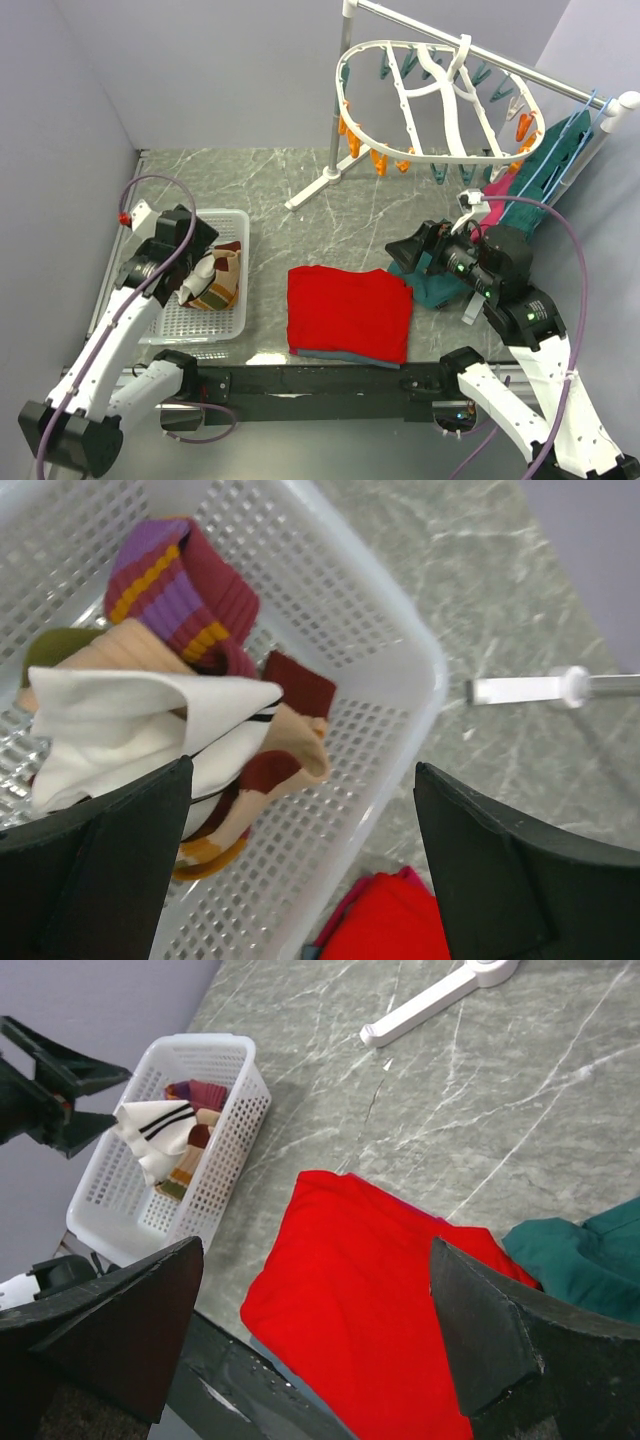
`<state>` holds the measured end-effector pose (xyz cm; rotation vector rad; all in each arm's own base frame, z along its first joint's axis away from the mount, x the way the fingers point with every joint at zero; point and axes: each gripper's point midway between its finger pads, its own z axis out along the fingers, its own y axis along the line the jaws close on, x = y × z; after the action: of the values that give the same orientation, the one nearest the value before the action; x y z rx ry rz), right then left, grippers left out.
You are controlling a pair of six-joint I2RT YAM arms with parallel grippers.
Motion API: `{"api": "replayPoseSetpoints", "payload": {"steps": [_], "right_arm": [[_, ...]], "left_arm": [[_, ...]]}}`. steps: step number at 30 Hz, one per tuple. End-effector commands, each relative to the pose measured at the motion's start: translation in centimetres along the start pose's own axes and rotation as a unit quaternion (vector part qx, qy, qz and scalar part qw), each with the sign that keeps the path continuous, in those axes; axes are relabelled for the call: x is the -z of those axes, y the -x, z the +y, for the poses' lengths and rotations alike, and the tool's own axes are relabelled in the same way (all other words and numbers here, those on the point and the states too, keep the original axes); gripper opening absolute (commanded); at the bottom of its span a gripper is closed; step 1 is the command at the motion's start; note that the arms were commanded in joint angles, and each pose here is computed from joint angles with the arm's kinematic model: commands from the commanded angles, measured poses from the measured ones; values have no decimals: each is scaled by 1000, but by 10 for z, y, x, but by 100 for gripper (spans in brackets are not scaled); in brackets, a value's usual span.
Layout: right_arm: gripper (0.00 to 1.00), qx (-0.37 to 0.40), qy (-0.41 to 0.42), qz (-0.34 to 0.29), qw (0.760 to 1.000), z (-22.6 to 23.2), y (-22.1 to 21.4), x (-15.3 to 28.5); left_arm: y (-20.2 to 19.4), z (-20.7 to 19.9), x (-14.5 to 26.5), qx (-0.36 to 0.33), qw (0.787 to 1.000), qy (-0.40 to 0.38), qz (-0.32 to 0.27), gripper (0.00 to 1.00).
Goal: Remove the socks clipped to the hanger
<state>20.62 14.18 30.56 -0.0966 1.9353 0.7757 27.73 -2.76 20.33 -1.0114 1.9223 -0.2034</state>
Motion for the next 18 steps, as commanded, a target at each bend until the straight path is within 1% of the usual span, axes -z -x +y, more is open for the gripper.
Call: {"api": "replayPoseSetpoints", "payload": {"steps": [1,2,4,5,6,7,8,9,10,11,12,13,15,16,17,18], "right_arm": [[100,10,9,-10,1000,3,2,2],[100,9,11,-10,1000,4,1,1],[100,4,12,-3,1000,2,-6,-1],[100,1,15,7,1000,0,-13,-4],[100,-3,19,12,1000,0,-17,-5],[100,-5,23,15,1000,1,-21,-5],[100,-8,30,23,999,1,-29,-7],[100,-16,34,28,999,2,-34,-9],[100,-21,45,34,998,6,-39,-9],[100,-31,56,41,997,8,-47,-13],[100,-36,64,45,996,11,-50,-15],[100,-37,80,58,994,19,-59,-17],[100,-46,97,68,992,29,-69,-24],[100,-43,112,84,989,38,-78,-27],[100,-45,121,87,988,44,-82,-30],[100,-44,116,91,988,44,-87,-36]], "left_arm": [[15,6,7,-17,999,47,-6,96],[17,14,9,-19,998,67,-10,96],[33,13,20,-12,997,60,-37,96],[38,1,23,-8,999,28,-44,96],[42,-14,34,-9,999,-28,-44,96],[20,-35,40,-51,993,-110,5,96],[22,-75,54,-47,974,-221,1,96],[17,-96,75,-54,950,-307,9,96],[-20,-108,89,-76,915,-389,79,96],[-14,-130,108,-67,883,-460,67,96],[-31,-131,104,-64,872,-476,98,96],[-42,-136,113,-59,853,-502,132,96],[-59,-145,111,-67,839,-513,167,96],[-67,-148,112,-83,833,-518,177,96],[-81,-151,120,-102,818,-530,199,96],[-91,-154,117,-117,816,-523,214,96]]}}
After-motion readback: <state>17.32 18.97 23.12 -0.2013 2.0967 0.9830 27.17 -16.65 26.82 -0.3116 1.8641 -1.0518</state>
